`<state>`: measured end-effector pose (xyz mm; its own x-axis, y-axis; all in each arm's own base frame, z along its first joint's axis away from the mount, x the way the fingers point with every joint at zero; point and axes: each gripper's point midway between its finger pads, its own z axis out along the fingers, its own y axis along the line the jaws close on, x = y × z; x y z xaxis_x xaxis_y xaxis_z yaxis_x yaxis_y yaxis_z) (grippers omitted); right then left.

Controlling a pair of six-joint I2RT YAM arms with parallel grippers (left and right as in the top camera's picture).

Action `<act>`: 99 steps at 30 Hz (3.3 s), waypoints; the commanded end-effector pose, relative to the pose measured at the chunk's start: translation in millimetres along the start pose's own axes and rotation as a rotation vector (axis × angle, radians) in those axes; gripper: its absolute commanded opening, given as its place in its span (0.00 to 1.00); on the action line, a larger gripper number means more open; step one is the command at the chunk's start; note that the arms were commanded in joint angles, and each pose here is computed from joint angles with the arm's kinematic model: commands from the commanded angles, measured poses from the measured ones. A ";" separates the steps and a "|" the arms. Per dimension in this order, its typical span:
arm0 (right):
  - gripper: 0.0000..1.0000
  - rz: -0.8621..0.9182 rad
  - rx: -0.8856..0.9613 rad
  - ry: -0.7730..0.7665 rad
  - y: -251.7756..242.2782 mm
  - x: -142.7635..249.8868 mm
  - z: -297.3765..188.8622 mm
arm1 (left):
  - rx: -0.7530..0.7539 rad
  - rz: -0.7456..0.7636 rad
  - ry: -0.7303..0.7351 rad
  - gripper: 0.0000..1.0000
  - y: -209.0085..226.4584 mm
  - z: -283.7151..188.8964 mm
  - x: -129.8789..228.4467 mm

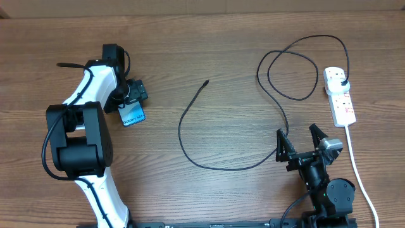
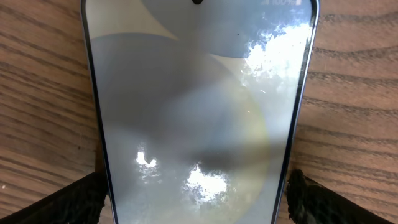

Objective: Plug charger to phone and switch on socket
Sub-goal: 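Hold the smartphone upright and steady in the left gripper, then raise the held phone and swing it toward the table center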

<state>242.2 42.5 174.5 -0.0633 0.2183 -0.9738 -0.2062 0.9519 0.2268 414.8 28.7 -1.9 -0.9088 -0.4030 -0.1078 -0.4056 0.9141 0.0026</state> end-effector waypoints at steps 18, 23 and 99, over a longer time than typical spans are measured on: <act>1.00 -0.005 0.003 -0.003 -0.8 2.2 0.2 | -0.021 0.032 0.104 0.93 3.6 34.6 27.6; 1.00 -0.005 0.003 -0.003 -0.8 2.2 0.2 | -0.022 0.017 0.104 0.89 3.6 34.6 27.6; 1.00 -0.005 0.003 -0.003 -0.8 2.2 0.2 | 0.513 -0.004 0.158 0.65 -121.1 -205.5 9.1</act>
<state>242.2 42.4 174.5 -0.0632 0.2183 -0.9738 -0.2058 0.9520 0.2268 438.3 -71.9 167.0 -0.9369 -0.3489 0.0220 -0.3338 0.8743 -0.3524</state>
